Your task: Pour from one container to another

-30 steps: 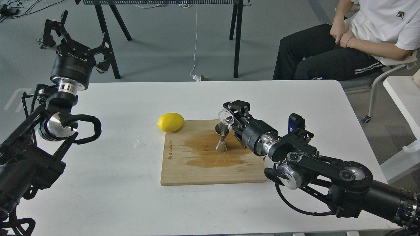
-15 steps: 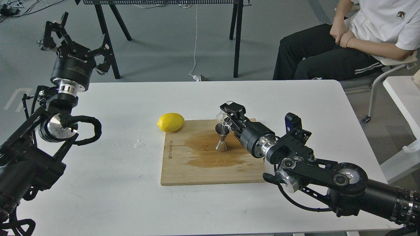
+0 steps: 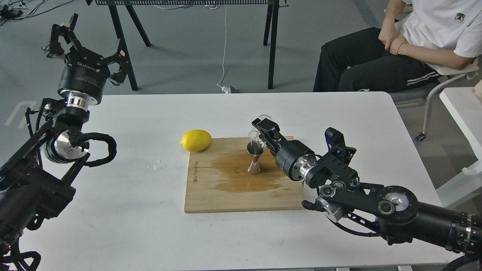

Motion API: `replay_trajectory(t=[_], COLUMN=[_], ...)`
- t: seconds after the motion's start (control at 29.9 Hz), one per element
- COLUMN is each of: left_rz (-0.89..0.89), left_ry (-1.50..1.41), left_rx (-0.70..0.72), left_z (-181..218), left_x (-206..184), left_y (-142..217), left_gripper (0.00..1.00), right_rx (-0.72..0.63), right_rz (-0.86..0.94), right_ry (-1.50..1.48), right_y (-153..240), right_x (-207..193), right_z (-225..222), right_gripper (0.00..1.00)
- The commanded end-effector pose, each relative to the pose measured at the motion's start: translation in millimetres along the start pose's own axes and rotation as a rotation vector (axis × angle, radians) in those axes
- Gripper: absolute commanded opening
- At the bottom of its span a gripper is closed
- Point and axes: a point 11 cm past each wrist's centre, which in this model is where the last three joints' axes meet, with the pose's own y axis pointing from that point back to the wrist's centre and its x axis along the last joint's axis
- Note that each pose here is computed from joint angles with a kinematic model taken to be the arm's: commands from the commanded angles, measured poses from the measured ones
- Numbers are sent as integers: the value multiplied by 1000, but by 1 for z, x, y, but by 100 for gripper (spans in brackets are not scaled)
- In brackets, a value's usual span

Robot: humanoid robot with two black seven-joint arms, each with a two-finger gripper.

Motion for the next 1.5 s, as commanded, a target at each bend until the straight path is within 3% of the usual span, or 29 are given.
replay_trajectory(t=[0.0, 0.74, 1.47], left_rz=[1, 2, 10], left_ry=[0, 3, 4], left_rx=[-10, -9, -4], left_z=[1, -1, -3], left_x=[0, 0, 3], left_y=[0, 1, 4], left_gripper=[100, 100, 100], right_rx=[12, 93, 132], right_rz=[1, -63, -41], right_ry=[30, 239, 433], right_y=[0, 3, 2], right_x=[0, -15, 1], right_z=[0, 2, 19], right_gripper=[42, 41, 42])
